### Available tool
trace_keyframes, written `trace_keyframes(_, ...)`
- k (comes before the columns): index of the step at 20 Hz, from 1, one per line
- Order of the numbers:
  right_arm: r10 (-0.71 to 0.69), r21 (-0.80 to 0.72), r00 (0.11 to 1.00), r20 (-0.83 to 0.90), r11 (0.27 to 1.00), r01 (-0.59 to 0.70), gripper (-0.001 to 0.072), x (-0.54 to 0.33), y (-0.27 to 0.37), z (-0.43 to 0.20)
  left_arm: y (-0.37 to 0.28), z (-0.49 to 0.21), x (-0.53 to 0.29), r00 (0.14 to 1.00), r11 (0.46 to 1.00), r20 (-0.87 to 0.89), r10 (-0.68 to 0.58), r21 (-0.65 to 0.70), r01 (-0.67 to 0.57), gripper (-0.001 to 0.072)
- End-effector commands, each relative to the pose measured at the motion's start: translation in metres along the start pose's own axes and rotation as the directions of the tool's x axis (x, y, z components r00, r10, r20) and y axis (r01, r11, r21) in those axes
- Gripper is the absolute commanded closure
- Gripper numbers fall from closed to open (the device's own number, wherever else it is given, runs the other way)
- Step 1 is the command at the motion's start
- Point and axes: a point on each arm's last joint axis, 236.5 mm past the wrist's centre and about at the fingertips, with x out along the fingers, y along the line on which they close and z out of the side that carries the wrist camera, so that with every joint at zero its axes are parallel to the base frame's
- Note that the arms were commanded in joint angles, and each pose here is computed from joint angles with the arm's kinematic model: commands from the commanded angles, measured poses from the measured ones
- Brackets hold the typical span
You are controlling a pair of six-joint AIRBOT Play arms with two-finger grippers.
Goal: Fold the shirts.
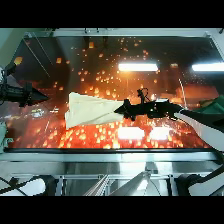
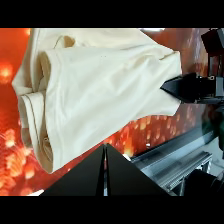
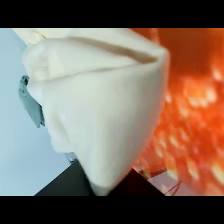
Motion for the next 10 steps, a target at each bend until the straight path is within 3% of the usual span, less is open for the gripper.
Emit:
trace_keyframes(1,0.105,-0.077,0.994,-0.004,0.991,-0.105,0.0694,0.0,0.035,0.007,0.0,0.0,0.0,1.0,1.0,0.001,0.001,0.0,-0.001,0.0686)
trace_keyframes(4,0.226,-0.192,0.972,0.061,0.958,-0.211,0.0695,-0.054,0.094,0.035,-0.001,0.0,0.0,1.0,1.0,-0.001,-0.001,0.001,0.001,0.0686)
trace_keyframes(6,0.277,-0.27,0.942,0.188,0.937,-0.222,0.0696,-0.137,0.13,0.064,0.0,0.0,0.0,1.0,1.0,0.002,0.001,0.0,-0.001,0.0685)
trace_keyframes(10,0.131,-0.285,0.827,0.547,0.958,0.037,0.0696,-0.34,0.13,0.075,0.0,0.002,0.0,1.0,1.0,0.007,0.003,0.001,-0.003,0.0685)
